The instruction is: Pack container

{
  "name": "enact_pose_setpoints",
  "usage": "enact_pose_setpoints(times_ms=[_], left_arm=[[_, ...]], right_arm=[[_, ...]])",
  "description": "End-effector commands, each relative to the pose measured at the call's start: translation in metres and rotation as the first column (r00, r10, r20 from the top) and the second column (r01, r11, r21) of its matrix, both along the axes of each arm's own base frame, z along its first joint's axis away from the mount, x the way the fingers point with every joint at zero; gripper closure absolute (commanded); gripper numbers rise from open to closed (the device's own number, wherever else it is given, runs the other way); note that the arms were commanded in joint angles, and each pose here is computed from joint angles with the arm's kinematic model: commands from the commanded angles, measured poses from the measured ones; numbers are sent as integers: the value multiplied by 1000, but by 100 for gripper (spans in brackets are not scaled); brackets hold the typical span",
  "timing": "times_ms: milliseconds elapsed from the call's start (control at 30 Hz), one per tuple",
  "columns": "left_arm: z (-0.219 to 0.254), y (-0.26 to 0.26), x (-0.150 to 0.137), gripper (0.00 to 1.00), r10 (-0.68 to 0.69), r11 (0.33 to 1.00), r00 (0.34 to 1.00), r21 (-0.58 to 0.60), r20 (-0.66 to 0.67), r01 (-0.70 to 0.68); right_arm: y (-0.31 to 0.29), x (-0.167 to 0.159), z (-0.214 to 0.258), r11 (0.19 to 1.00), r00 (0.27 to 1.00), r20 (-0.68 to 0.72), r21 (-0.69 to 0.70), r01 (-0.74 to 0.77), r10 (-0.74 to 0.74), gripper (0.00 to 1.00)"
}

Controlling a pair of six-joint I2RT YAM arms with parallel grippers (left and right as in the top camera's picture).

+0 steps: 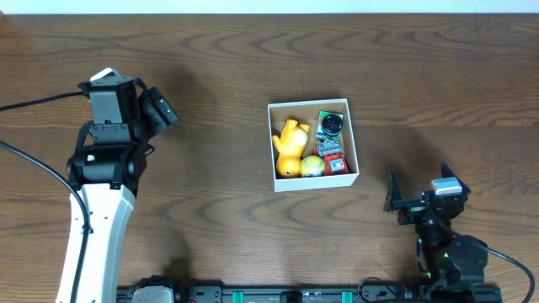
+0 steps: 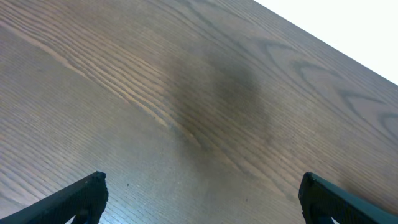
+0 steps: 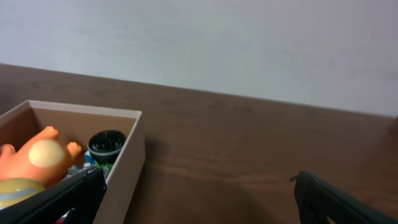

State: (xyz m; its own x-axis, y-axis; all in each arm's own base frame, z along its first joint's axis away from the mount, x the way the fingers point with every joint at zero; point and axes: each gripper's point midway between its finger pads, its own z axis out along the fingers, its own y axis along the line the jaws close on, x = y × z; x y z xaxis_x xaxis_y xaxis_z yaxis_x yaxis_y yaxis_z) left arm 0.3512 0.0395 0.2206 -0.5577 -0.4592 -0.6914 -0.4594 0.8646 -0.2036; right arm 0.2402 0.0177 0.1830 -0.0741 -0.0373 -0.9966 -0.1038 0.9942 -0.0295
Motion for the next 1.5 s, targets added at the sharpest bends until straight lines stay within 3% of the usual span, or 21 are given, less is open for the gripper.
enact_pose_setpoints(times_ms=[0, 1467], left_arm=[[4, 2, 1, 2, 8, 1000, 1000, 3, 7, -8], [4, 2, 1, 2, 8, 1000, 1000, 3, 7, -8]], right_arm=[[-2, 2, -6, 999, 1000, 4, 52, 11, -11, 1], [-8, 5, -25, 996, 999, -10, 71, 48, -48, 1]])
